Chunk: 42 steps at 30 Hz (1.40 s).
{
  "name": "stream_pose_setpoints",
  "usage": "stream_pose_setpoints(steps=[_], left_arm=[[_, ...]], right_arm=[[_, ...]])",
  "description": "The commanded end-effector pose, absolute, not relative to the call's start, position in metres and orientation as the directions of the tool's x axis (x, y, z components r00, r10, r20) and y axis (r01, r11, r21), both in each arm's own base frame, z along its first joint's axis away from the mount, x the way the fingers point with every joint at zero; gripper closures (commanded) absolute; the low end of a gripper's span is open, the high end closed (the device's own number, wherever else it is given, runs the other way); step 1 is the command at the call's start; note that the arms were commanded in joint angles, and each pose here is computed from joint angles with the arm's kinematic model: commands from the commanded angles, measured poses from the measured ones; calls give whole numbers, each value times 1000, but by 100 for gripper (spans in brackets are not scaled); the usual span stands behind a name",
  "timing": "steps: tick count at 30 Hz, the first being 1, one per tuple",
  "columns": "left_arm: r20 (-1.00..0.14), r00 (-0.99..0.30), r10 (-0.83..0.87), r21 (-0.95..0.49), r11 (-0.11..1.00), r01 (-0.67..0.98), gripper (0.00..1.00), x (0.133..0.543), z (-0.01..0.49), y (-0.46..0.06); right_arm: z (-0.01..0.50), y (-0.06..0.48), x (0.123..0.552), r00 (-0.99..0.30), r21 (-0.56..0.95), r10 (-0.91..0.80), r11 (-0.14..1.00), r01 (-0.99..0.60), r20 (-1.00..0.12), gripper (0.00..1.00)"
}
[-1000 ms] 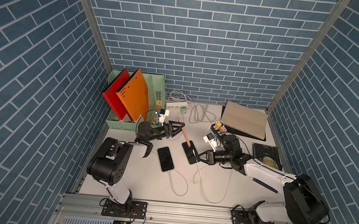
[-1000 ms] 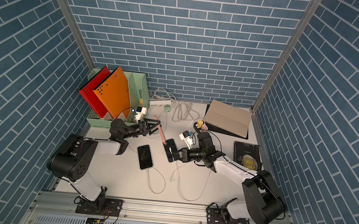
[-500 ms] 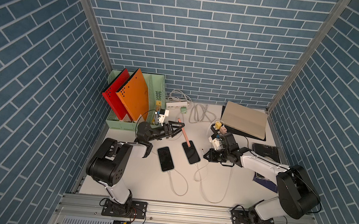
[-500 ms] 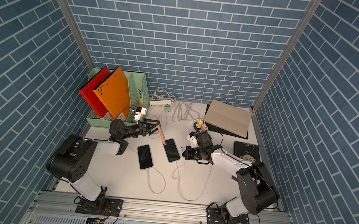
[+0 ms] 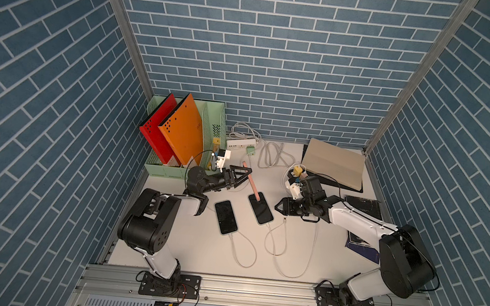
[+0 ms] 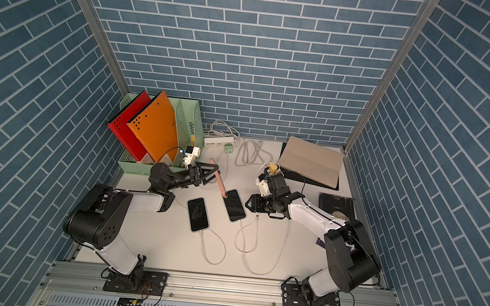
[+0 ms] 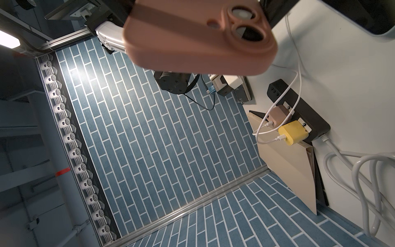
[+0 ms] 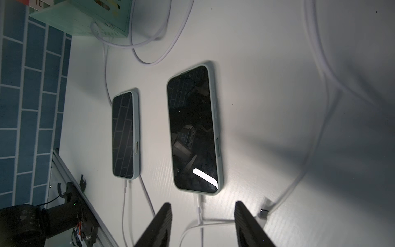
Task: Unplug the charging cable from the phone
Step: Remove the charging cable from the phone, then place the phone at the center of the board.
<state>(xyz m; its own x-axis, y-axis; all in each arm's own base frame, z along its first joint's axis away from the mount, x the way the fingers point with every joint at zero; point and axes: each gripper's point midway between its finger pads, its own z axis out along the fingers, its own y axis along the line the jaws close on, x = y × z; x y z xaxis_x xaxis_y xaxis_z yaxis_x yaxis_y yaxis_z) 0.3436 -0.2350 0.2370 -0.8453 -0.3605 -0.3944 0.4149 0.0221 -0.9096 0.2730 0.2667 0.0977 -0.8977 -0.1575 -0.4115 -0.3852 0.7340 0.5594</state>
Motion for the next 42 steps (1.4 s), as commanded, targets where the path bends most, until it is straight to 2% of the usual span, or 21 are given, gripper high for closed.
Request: stream_pose_setpoints(steps=[1, 9, 18, 21, 42], left_arm=[[-458, -809, -368, -871, 3, 491, 95, 337, 259, -232], [-464, -806, -366, -867, 1, 499, 95, 336, 263, -232], [-477, -806, -350, -859, -9, 512, 94, 331, 268, -235], [-484, -809, -334, -855, -18, 519, 93, 327, 270, -239], [-505, -814, -287, -840, -53, 540, 90, 316, 277, -256]], right_arm=[[138, 290, 269, -859, 651, -183, 582, -487, -478, 40], [200, 318, 257, -801, 740, -204, 308, -598, -562, 18], [255, 330, 243, -750, 751, -187, 81, -655, -634, 7], [261, 333, 243, -744, 747, -181, 64, -662, -644, 1], [244, 363, 247, -759, 772, -222, 40, -635, -613, 0]])
